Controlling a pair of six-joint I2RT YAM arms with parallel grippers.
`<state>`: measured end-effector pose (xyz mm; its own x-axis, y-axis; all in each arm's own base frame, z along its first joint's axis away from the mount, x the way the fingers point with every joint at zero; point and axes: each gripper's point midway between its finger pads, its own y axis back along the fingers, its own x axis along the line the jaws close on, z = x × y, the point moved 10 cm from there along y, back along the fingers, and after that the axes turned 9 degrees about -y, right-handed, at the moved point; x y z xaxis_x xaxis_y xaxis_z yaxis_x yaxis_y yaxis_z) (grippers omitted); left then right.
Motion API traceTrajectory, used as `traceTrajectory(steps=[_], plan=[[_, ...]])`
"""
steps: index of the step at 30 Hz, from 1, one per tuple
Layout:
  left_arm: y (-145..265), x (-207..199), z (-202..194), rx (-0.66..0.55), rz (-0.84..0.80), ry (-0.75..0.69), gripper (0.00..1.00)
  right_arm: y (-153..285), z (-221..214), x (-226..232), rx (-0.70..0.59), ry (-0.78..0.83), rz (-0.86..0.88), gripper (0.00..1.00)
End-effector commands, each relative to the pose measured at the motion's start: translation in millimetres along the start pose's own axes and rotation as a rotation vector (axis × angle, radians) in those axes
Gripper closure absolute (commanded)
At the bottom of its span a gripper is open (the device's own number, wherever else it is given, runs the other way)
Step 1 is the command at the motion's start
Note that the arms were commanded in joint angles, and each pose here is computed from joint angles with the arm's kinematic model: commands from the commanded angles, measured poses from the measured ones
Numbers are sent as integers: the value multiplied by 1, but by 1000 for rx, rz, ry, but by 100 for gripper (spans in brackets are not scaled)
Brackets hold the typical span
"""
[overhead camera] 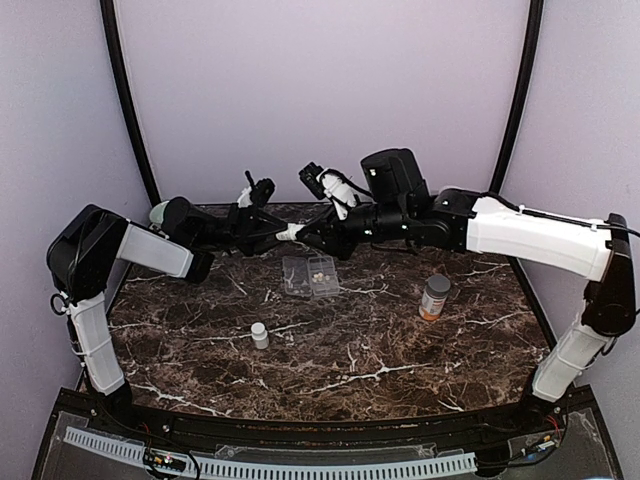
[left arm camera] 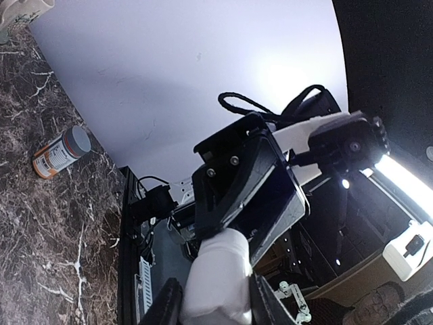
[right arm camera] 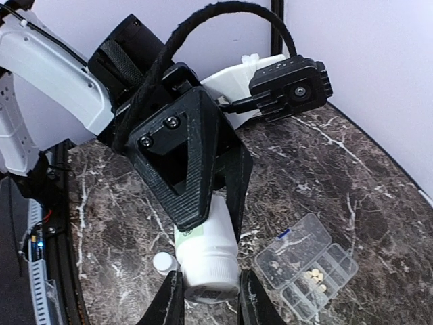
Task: Sort the pills into containers
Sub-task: Unscrew the lid of the pill bottle.
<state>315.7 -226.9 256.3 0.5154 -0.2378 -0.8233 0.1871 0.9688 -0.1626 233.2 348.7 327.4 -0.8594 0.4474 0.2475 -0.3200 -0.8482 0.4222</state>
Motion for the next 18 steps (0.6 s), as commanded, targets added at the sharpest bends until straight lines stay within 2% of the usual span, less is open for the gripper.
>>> traceTrajectory(steps=[1, 8, 18], plan=[[0, -34, 16, -26, -62, -176, 100, 2, -27, 4, 84, 179, -223, 100], [-1, -35, 17, -3, -63, -171, 100, 19, -29, 19, 15, 325, -390, 100], [-2, -33, 19, 13, -63, -168, 100, 14, -48, 28, 39, 547, -653, 100]])
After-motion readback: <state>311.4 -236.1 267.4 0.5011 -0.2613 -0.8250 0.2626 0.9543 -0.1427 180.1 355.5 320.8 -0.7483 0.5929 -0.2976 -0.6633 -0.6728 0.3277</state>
